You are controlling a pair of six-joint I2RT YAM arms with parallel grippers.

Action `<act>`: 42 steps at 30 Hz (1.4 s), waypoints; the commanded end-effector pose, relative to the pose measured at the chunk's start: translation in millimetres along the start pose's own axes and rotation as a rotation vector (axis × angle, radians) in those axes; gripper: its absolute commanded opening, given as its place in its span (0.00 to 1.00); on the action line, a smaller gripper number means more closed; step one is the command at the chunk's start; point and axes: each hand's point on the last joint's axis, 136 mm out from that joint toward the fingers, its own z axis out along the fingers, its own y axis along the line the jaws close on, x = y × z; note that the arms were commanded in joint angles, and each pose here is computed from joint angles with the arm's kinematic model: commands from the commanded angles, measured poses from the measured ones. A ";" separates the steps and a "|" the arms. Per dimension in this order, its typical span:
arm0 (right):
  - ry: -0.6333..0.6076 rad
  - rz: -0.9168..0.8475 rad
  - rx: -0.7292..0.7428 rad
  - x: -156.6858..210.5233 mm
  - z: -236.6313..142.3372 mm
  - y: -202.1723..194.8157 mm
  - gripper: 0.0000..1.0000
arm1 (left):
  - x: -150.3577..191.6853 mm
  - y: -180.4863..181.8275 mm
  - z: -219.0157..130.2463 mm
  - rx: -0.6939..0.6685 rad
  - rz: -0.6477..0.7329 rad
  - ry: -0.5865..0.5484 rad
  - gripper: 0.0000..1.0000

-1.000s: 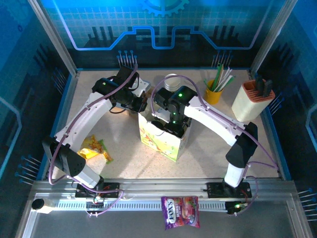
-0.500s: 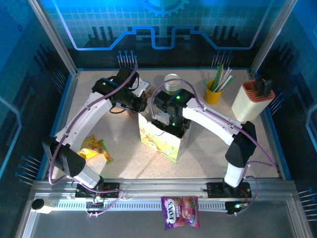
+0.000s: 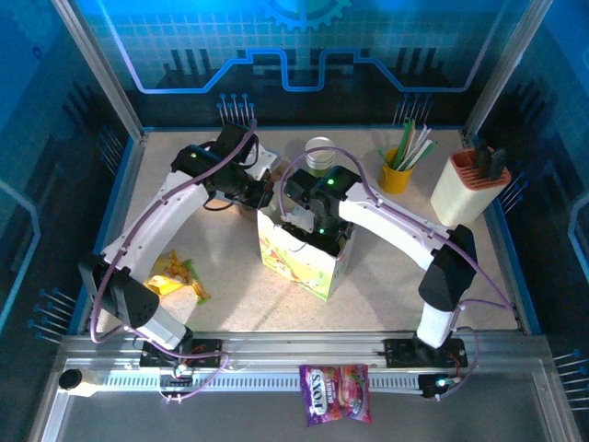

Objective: Pack the takeout coffee

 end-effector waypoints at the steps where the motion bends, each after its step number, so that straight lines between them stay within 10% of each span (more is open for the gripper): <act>1: -0.009 -0.008 -0.020 1.4 -1.3 1.8 0.37 | 5.4 -2.5 1.4 0.011 0.014 0.016 0.00; 42: -0.015 -0.008 -0.032 0.6 -0.8 1.5 0.36 | 6.0 -0.9 5.5 0.011 0.013 0.026 0.00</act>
